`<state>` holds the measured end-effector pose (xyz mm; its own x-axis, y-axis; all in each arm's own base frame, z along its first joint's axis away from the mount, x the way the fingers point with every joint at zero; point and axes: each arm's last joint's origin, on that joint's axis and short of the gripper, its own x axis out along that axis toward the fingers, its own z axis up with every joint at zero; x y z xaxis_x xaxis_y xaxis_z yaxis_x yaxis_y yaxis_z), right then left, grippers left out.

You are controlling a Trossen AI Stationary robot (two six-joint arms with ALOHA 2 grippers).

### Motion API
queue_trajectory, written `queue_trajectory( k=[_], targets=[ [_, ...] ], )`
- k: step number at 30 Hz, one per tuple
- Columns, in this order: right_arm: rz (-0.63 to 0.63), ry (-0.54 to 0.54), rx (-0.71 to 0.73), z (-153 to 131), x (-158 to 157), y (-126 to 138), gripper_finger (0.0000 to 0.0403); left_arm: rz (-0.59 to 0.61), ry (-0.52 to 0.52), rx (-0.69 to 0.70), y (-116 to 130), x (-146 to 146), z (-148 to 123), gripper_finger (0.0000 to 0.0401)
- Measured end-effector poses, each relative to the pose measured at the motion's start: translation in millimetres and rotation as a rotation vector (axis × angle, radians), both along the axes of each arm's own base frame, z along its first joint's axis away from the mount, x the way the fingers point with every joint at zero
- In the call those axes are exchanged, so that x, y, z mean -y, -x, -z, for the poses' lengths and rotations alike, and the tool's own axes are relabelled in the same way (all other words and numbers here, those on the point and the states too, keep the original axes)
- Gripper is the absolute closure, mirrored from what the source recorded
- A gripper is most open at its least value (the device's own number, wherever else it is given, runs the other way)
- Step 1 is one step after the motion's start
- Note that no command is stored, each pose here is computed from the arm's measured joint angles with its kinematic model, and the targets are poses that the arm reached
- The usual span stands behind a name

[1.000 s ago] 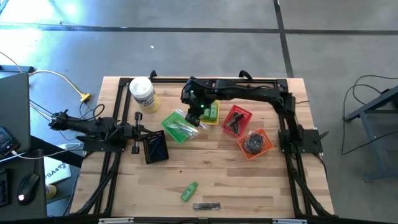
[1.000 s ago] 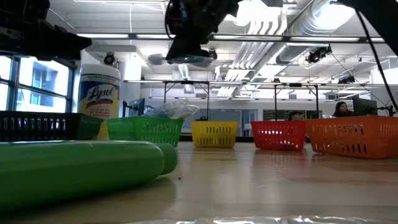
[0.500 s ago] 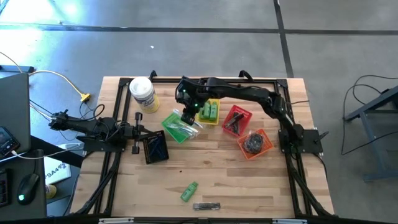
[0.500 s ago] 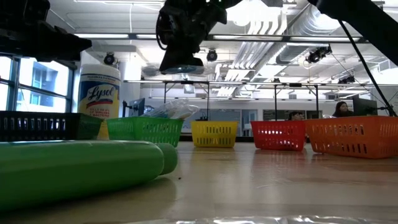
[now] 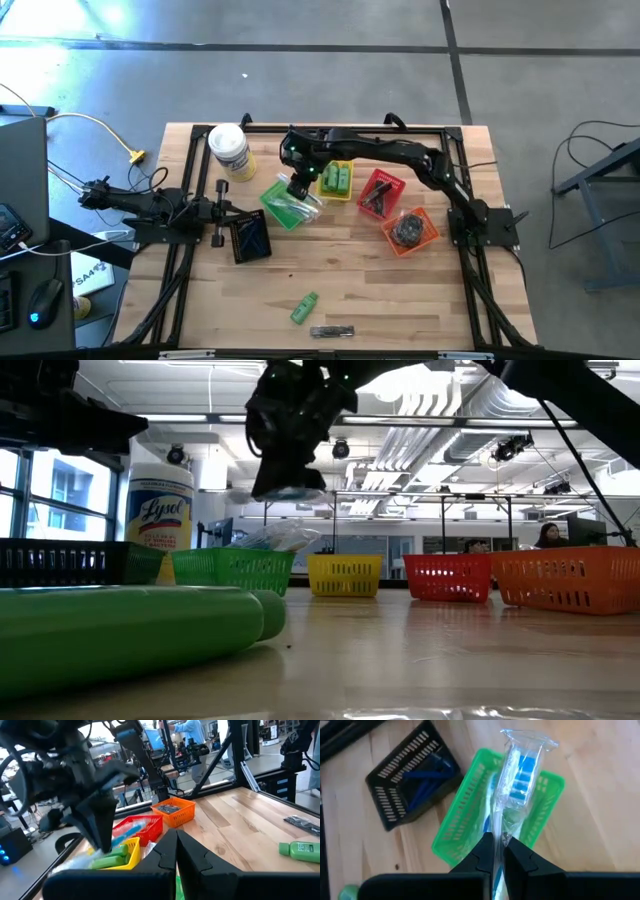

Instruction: Pick & Place Travel size toiletries

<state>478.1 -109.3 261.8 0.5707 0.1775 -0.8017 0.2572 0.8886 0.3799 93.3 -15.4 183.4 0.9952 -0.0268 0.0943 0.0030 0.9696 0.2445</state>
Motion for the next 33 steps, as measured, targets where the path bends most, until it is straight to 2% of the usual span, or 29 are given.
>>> queue_trajectory(
  k=[7,13,20,27,30,33],
  targets=[
    [-0.002,0.021,0.004,7.0,-3.0,-5.5,0.0387,0.0,-0.002,-0.003,0.0,0.0,0.3,0.0401],
    [-0.01,0.036,-0.007,25.3,-9.1,-15.8,0.0387,0.0,-0.002,-0.003,0.0,0.0,0.3,0.0401],
    [-0.037,-0.02,-0.07,54.4,-14.4,-22.5,0.0385,0.003,-0.004,-0.009,-0.1,0.1,0.9,0.0401],
    [-0.042,-0.02,-0.07,57.6,-14.5,-23.8,0.0384,0.009,-0.004,-0.01,-0.1,0.2,1.0,0.0401],
    [-0.047,-0.031,-0.062,57.3,-13.7,-24.0,0.0371,0.01,-0.004,-0.01,-0.1,0.3,1.0,0.0401],
    [-0.046,-0.044,-0.055,56.9,-12.3,-24.2,0.0338,0.01,-0.004,-0.009,0.0,0.3,1.0,0.0401]
  ],
)
